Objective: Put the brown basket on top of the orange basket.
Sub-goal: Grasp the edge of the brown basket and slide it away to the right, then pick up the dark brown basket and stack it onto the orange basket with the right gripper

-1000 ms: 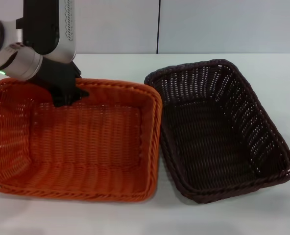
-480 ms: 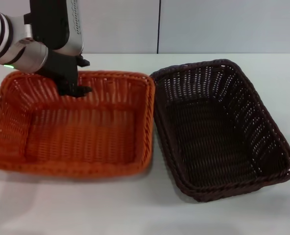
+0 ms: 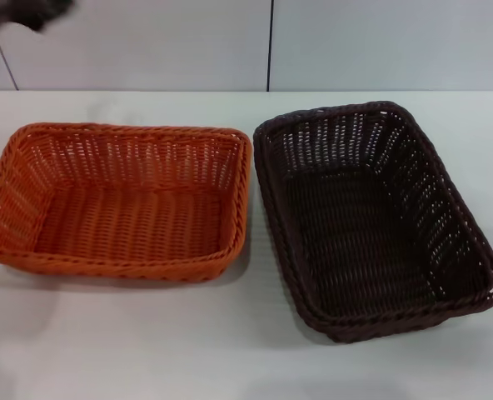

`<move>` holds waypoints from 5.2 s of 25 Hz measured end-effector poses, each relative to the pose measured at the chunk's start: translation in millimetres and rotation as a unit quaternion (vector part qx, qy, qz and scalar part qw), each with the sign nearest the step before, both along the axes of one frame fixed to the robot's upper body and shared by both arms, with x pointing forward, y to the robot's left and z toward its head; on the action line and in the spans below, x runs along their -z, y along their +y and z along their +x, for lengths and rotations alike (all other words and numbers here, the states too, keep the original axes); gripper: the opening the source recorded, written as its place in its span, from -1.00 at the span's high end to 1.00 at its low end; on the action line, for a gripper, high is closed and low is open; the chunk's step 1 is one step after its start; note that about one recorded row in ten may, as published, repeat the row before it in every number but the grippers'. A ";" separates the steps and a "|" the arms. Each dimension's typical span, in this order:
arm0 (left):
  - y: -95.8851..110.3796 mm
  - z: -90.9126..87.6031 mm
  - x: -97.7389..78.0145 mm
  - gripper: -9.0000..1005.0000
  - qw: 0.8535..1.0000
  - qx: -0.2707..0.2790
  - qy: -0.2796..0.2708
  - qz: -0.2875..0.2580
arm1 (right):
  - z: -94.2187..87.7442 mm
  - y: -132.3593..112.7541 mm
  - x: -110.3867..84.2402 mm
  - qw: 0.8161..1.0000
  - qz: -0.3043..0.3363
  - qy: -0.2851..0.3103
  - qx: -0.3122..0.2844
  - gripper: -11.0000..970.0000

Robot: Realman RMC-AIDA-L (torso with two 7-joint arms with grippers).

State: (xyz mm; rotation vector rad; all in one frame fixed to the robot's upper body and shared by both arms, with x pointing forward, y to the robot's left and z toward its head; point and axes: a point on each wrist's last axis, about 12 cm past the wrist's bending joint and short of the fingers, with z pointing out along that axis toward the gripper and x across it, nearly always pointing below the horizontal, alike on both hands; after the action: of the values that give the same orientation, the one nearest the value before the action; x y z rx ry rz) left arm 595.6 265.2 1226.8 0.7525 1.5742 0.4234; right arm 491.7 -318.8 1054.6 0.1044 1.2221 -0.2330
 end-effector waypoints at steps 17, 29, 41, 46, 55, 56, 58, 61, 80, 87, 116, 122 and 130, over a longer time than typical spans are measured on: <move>113.8 -168.3 176.2 -0.53 0.868 -0.230 -0.282 -0.338 | 95.3 77.1 -123.6 0.951 0.075 0.143 -0.263 -0.27; 134.4 -187.6 201.6 -0.53 0.856 -0.290 -0.251 -0.346 | 76.7 120.7 -219.0 0.760 -0.135 0.449 -0.450 -0.26; 135.1 -180.2 206.7 -0.53 0.860 -0.294 -0.227 -0.349 | 41.3 130.0 -190.8 0.546 -0.265 0.607 -0.514 -0.26; 133.9 -179.6 207.6 -0.53 0.861 -0.293 -0.224 -0.351 | 37.2 132.4 -185.2 0.523 -0.280 0.625 -0.507 -0.26; 131.1 -178.3 208.5 -0.53 0.861 -0.291 -0.220 -0.355 | 48.2 141.4 -160.2 0.490 -0.288 0.660 -0.492 -0.26; 131.1 -178.3 208.5 -0.53 0.861 -0.291 -0.220 -0.355 | 50.0 143.0 -157.4 0.488 -0.289 0.662 -0.490 -0.26; 131.0 -178.1 208.4 -0.53 0.860 -0.291 -0.220 -0.356 | 53.7 146.6 -150.8 0.481 -0.293 0.668 -0.486 -0.26; 130.9 -177.7 208.2 -0.53 0.860 -0.290 -0.221 -0.357 | 58.3 152.6 -141.0 0.472 -0.299 0.676 -0.481 -0.26; 131.9 -175.1 206.6 -0.52 0.860 -0.287 -0.223 -0.357 | 62.0 168.2 -125.6 0.472 -0.317 0.672 -0.475 0.09; 132.0 -173.8 206.7 -0.51 0.861 -0.287 -0.222 -0.356 | 61.6 168.8 -130.9 0.490 -0.320 0.666 -0.462 0.30; 130.4 -172.9 207.9 -0.51 0.863 -0.283 -0.217 -0.358 | 42.5 217.9 -220.0 0.655 -0.488 0.462 -0.346 0.63; 130.0 -174.7 210.3 -0.51 0.859 -0.280 -0.211 -0.373 | 28.7 245.9 -205.7 0.591 -0.630 0.347 -0.365 0.63; 128.5 -174.0 213.0 -0.51 0.863 -0.277 -0.199 -0.372 | 12.4 255.1 -182.0 0.464 -0.779 0.200 -0.371 0.63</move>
State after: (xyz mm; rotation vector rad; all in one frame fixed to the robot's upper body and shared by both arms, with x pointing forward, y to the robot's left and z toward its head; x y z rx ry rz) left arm 421.6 393.7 1013.9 -0.3835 1.3728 0.3117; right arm 504.1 -63.6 1236.7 -2.1940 0.9389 -0.5330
